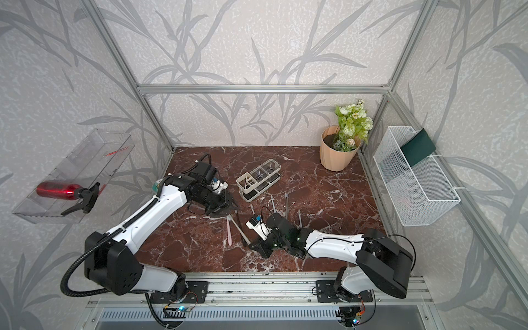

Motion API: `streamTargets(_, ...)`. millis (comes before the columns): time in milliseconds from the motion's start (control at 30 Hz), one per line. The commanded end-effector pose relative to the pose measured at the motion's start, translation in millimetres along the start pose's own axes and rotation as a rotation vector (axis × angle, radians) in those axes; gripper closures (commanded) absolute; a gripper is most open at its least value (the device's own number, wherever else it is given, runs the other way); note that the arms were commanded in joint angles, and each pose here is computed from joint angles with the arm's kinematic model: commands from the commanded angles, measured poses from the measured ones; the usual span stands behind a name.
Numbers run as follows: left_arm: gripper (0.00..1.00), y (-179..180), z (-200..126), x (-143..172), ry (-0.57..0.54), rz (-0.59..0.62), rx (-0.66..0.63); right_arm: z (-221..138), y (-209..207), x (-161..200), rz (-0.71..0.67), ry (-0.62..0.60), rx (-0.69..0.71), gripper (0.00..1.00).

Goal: Place the toothbrush into the toothbrush holder
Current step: Pick up the toothbrush from the center of the board.

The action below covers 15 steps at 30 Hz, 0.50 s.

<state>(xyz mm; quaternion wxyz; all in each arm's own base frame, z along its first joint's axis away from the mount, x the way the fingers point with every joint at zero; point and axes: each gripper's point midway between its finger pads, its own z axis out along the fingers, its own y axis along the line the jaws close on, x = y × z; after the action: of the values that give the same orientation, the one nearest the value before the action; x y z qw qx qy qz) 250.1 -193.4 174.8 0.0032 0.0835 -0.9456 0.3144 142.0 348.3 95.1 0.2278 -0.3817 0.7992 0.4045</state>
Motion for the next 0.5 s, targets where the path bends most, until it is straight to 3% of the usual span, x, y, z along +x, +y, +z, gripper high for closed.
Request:
streamTargets(0,0.48,10.2,6.1,15.9,0.085,-0.004,-0.014,-4.1,5.0,-13.3,-0.027,-0.025,-0.014,1.0)
streamTargets(233,0.5,25.3,5.8,22.8,0.118,0.0,-0.052,-12.8,2.3,-19.8,-0.03,-0.062,-0.005,1.0)
streamTargets(467,0.67,19.3,8.7,17.8,0.11,-0.018,-0.011,-9.3,4.2,-20.6,-0.021,-0.055,-0.028,1.0)
